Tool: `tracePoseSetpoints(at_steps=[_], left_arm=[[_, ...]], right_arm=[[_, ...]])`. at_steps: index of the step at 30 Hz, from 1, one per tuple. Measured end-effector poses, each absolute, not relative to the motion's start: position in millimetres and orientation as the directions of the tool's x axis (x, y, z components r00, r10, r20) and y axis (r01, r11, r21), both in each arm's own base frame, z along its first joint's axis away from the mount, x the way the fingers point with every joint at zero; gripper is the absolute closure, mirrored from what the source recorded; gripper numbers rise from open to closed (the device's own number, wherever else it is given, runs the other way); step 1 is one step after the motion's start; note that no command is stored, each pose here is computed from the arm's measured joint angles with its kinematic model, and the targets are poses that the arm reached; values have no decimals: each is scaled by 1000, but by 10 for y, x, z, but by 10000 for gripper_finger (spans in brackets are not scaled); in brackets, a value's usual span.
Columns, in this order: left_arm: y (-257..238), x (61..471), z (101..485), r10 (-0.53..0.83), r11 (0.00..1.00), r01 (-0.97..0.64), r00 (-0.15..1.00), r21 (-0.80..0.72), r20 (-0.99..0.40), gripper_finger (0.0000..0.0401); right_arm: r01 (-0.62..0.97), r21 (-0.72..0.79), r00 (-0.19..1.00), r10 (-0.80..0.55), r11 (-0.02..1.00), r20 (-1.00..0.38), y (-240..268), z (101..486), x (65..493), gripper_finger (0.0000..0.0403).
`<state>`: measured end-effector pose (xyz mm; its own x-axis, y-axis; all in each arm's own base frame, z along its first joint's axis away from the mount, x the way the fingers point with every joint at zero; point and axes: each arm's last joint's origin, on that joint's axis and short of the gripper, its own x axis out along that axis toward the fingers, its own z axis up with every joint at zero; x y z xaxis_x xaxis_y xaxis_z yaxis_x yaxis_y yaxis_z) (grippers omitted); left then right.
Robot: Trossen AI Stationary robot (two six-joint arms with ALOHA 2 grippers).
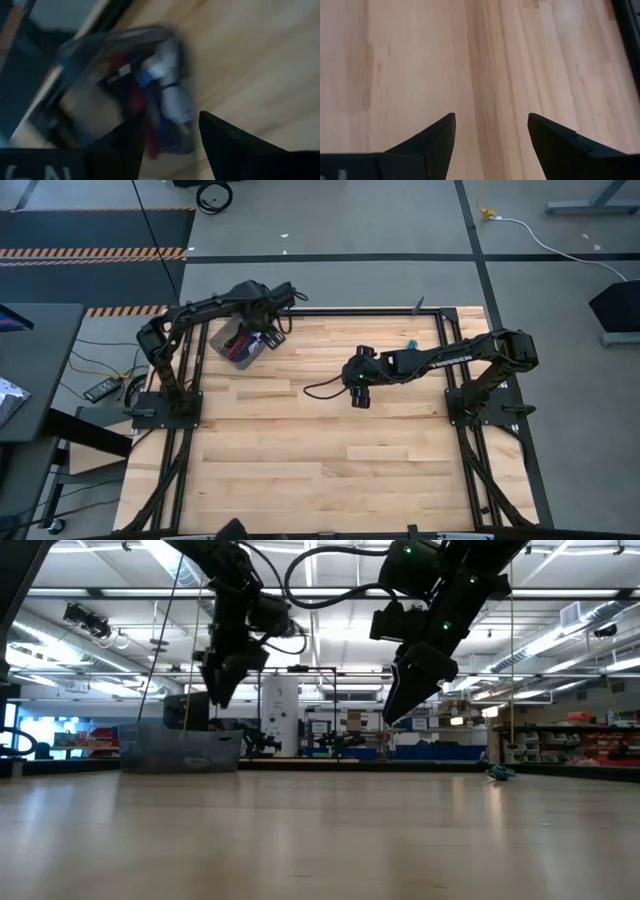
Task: Pick and place USB-C Cables
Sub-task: Put the light blue USB cable into the black bin
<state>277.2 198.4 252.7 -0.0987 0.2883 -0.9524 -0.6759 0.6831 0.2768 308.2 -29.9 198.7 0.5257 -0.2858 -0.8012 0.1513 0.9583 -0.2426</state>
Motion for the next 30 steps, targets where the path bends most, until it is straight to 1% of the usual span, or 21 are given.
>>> tracePoseSetpoints(at_steps=[5, 11, 13, 17, 19, 22, 25, 28, 30], left_arm=[[1757, 3034, 2534, 283, 775, -600, 49, 198, -958, 226], [1401, 3354, 2565, 275, 844, -523, 228, 121, -934, 229], [1244, 3444, 2574, 271, 855, -508, 267, 104, -925, 229], [876, 3605, 2593, 252, 876, -478, 343, 63, -905, 229], [668, 3674, 2604, 236, 898, -438, 382, 50, -894, 229], [344, 3754, 2622, 204, 928, -370, 437, 32, -876, 229], [21, 3790, 2633, 165, 957, -290, 474, 24, -865, 229], [-267, 3804, 2646, 130, 975, -223, 509, 16, -851, 229], [-438, 3798, 2653, 127, 982, -188, 526, 30, -841, 229]], right_arm=[[125, -186, 539, -224, 974, -812, -280, 1984, 3087, 147], [236, -141, 517, -247, 961, -820, -361, 1975, 3064, 150], [291, -164, 475, -291, 943, -831, -413, 1959, 3027, 153], [417, -278, 330, -429, 866, -841, -551, 1916, 2903, 159], [442, -322, 274, -468, 837, -840, -626, 1864, 2833, 161], [410, -354, 219, -468, 841, -856, -722, 1745, 2724, 162], [414, -362, 160, -459, 835, -874, -807, 1634, 2605, 162], [390, -345, 101, -412, 854, -906, -874, 1580, 2503, 162], [335, -325, 63, -365, 884, -929, -891, 1563, 2445, 163]])
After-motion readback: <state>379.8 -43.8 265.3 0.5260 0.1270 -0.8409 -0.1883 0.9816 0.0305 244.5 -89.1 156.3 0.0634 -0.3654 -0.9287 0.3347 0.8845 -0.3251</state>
